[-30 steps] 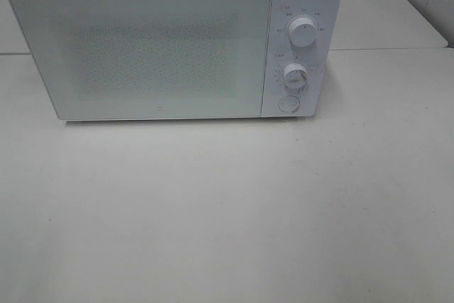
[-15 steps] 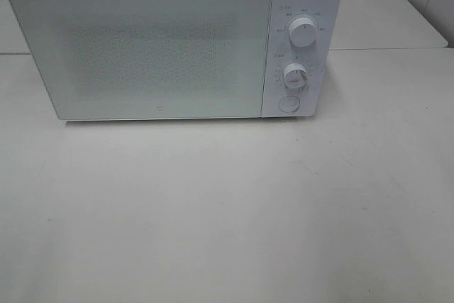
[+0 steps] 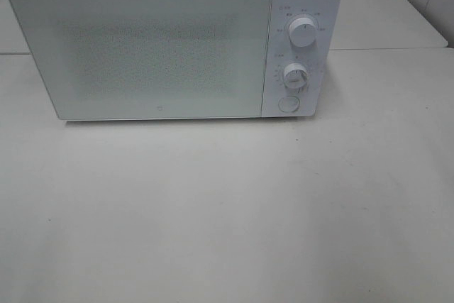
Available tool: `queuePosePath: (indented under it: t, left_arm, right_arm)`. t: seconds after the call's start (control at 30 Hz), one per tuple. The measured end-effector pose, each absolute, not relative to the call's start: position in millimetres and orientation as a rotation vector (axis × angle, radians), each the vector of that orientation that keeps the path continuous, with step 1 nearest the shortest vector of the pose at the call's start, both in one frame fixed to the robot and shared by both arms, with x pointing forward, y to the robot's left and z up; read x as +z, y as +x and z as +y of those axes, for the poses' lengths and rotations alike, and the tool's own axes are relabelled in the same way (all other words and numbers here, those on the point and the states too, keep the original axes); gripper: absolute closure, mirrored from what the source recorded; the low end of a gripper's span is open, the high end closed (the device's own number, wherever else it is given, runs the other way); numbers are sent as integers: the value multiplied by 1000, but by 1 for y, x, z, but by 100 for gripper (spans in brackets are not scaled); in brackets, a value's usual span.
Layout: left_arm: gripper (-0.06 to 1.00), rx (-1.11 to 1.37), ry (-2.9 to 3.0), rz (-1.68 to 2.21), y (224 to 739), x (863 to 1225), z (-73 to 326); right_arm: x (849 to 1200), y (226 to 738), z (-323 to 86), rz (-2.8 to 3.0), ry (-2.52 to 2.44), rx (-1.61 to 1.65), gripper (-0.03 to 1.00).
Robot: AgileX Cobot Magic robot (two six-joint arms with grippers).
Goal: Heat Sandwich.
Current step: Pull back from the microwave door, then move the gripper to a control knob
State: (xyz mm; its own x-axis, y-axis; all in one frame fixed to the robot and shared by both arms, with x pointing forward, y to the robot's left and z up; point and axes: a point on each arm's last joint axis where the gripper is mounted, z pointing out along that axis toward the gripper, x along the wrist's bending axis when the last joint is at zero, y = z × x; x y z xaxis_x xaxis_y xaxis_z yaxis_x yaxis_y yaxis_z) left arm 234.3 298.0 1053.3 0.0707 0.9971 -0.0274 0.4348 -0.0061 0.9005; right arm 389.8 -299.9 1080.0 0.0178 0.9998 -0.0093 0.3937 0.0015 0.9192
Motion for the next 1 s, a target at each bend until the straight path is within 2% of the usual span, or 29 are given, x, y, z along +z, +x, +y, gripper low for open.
queuePosePath:
  t: [0.37,0.77,1.0]
  left_arm:
    - [-5,897,1557,1476,234,1053,298]
    - [-5,897,1557,1476,234,1053,298]
    - [-5,897,1557,1476,234,1053,298]
  right_arm:
    - [1065,416,-299,1494,1495,984,21]
    - [1012,425,-298,1351,1460,1129,21]
    - [996,427,-303,1280,1490,1115,21]
